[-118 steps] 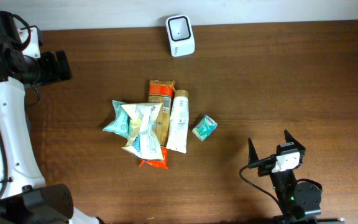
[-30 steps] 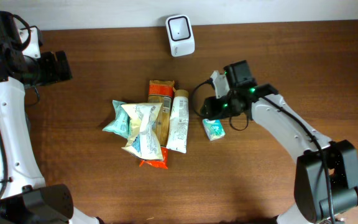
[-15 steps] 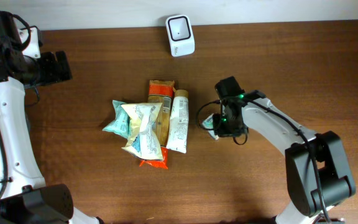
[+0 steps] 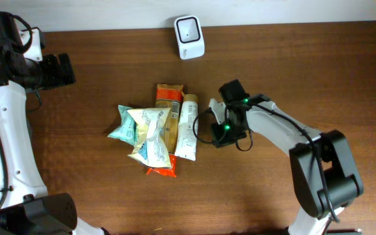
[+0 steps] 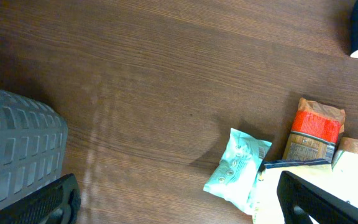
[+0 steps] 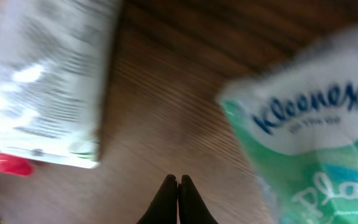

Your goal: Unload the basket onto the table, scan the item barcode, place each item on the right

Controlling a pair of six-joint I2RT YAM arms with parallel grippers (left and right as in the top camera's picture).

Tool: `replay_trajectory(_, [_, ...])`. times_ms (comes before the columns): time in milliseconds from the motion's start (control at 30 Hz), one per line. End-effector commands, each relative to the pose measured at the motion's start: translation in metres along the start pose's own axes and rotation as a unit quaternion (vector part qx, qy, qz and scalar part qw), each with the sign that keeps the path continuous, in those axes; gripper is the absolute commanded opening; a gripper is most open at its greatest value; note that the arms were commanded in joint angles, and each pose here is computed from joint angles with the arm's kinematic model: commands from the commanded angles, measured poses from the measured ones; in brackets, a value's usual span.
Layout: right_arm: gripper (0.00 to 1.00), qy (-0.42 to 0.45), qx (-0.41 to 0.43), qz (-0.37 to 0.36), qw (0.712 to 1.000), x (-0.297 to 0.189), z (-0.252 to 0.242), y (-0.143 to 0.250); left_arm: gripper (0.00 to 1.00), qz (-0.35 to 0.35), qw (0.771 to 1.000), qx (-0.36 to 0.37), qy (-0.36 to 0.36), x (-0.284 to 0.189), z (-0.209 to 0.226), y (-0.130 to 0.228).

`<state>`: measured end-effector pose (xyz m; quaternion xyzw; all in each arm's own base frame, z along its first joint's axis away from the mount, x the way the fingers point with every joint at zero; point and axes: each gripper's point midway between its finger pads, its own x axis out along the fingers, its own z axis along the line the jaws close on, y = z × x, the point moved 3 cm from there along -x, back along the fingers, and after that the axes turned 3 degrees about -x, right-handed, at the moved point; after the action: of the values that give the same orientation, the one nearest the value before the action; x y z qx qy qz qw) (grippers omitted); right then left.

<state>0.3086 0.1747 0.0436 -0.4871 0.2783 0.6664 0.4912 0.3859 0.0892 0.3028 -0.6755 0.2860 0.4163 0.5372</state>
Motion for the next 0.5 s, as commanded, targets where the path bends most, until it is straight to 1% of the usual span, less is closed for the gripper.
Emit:
replay_trajectory(0, [0.04,0.082,0.022,0.008,0.996,-0.005,-0.042,0.006,0.99,-0.004,1.000,0.003,-0.004,-0.003,0.002,-0.001])
replay_trajectory(67, [0.04,0.125,0.041,-0.005,0.991,-0.013,-0.069,0.003,0.99,-0.004,1.000,0.003,-0.004,-0.003,0.002,-0.001])
replay_trajectory(100, [0.04,0.127,0.042,-0.019,0.991,-0.016,-0.077,-0.002,0.99,-0.004,1.000,0.003,-0.004,-0.003,0.002,-0.001])
replay_trajectory(167, [0.04,0.134,0.054,-0.074,0.987,-0.027,-0.099,-0.021,0.99,-0.004,1.000,0.003,-0.004,-0.003,0.002,-0.001])
replay_trajectory(200, [0.04,0.133,0.055,-0.113,0.983,-0.034,-0.108,-0.035,0.99,-0.004,1.000,0.003,-0.004,-0.003,0.002,-0.001])
replay_trajectory(233, [0.05,0.109,0.046,-0.162,0.980,-0.041,-0.109,-0.054,0.99,-0.004,1.000,0.003,-0.004,-0.003,0.002,-0.001])
replay_trajectory(267, [0.09,0.076,0.032,-0.204,0.975,-0.047,-0.104,-0.070,0.99,-0.004,1.000,0.003,-0.004,-0.003,0.002,-0.001])
replay_trajectory(300, [0.16,0.058,0.025,-0.226,0.972,-0.051,-0.099,-0.080,0.99,-0.004,1.000,0.003,-0.004,-0.003,0.002,-0.001])
replay_trajectory(333, [0.20,0.041,0.026,-0.245,0.968,-0.054,-0.095,-0.087,0.99,-0.004,1.000,0.003,-0.004,-0.003,0.002,-0.001])
replay_trajectory(367, [0.22,0.025,0.064,-0.251,0.966,-0.057,-0.093,-0.090,0.99,-0.004,1.000,0.003,-0.004,-0.003,0.002,-0.001])
replay_trajectory(400, [0.25,0.015,0.085,-0.245,0.966,-0.057,-0.092,-0.088,0.99,-0.004,1.000,0.003,-0.004,-0.003,0.002,-0.001])
replay_trajectory(433, [0.34,-0.006,0.112,-0.229,0.967,-0.057,-0.089,-0.083,0.99,-0.004,1.000,0.003,-0.004,-0.003,0.002,-0.001])
replay_trajectory(467, [0.40,-0.023,0.131,-0.213,0.968,-0.059,-0.087,-0.077,0.99,-0.004,1.000,0.003,-0.004,-0.003,0.002,-0.001])
